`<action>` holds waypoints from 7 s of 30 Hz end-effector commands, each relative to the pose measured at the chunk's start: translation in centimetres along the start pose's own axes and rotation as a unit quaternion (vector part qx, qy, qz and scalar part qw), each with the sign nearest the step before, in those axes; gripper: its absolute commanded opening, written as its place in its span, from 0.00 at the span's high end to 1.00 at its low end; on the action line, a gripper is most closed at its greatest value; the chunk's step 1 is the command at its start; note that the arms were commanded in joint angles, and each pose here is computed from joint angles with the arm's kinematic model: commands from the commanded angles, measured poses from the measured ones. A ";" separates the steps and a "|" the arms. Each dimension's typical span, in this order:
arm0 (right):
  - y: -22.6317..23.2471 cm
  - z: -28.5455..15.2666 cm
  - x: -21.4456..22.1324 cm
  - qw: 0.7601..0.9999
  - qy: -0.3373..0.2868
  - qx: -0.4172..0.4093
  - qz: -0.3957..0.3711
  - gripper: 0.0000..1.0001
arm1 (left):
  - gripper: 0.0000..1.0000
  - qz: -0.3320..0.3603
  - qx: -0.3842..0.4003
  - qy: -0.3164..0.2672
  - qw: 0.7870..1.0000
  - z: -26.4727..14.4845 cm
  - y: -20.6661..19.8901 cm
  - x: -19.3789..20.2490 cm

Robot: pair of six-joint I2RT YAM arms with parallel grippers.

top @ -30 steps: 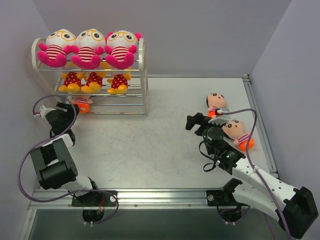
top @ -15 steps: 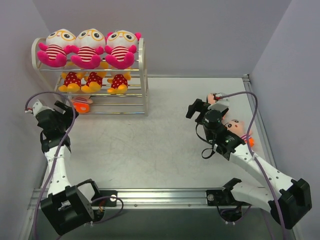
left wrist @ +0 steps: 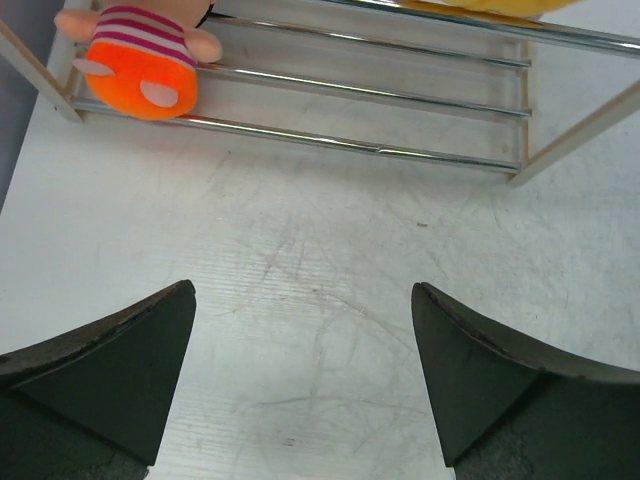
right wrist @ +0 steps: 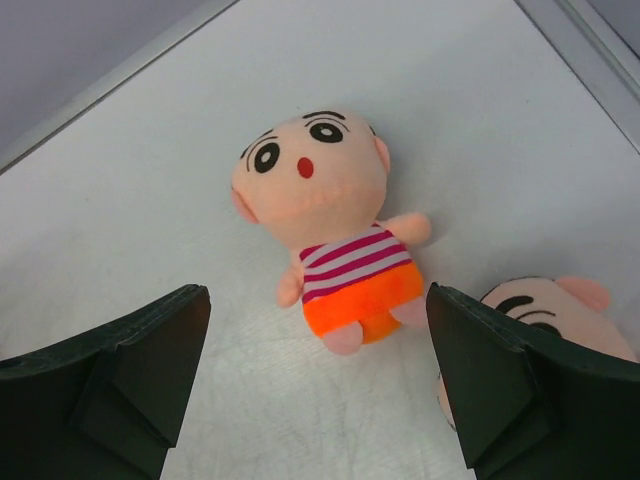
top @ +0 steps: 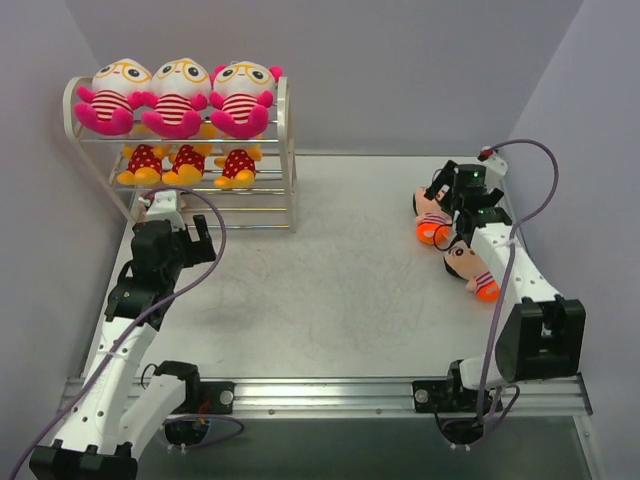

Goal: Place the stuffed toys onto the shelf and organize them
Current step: Grab a stuffed toy with the right arm, then pass the stuffed toy from the right arm to the left, then place the stuffed toy onto shelf

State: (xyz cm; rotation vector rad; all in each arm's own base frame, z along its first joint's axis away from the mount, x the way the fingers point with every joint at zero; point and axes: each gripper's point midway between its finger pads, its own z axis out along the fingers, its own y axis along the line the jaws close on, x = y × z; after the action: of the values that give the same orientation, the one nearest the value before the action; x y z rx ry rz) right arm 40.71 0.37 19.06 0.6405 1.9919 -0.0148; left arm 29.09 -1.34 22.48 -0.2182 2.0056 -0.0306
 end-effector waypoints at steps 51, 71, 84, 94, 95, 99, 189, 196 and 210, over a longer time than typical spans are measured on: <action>15.4 -5.9 11.1 0.959 0.054 -0.171 0.220 1.00 | 0.02 -0.097 0.286 -0.014 0.953 -4.8 -14.0 1.2; 19.5 -13.7 11.5 0.894 0.085 -0.267 0.351 1.00 | 0.01 -0.186 0.269 0.030 0.945 -5.1 -22.8 8.4; 19.7 -14.3 11.6 0.885 0.091 -0.282 0.360 1.00 | 0.12 -0.190 0.311 0.011 0.931 -6.1 -26.6 8.2; 20.3 -14.6 12.1 0.880 0.101 -0.294 0.360 1.00 | 0.26 -0.206 0.312 -0.002 0.928 -5.7 -27.3 7.9; 20.3 -14.6 12.2 0.880 0.102 -0.294 0.359 1.00 | 0.29 -0.206 0.311 -0.001 0.928 -5.6 -27.4 7.9; 20.6 -14.7 12.6 0.879 0.108 -0.298 0.357 1.00 | 0.49 -0.213 0.293 -0.005 0.932 -5.1 -26.9 8.1; 6.9 -13.9 5.0 0.948 -0.156 -0.260 0.092 0.01 | 0.98 -0.305 0.218 -0.089 0.923 14.2 0.3 1.8; 7.1 -13.8 5.3 0.949 -0.154 -0.262 0.086 0.00 | 0.98 -0.321 0.232 -0.095 0.913 16.3 0.7 2.1; 7.1 -13.2 6.0 0.951 -0.149 -0.259 0.077 0.01 | 0.98 -0.328 0.247 -0.096 0.907 18.2 0.8 2.2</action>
State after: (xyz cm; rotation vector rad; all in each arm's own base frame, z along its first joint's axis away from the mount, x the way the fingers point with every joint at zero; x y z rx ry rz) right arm 30.68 12.73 21.67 0.4154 1.5978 0.4628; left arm 43.26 0.21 9.63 -0.6450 1.6678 -0.8920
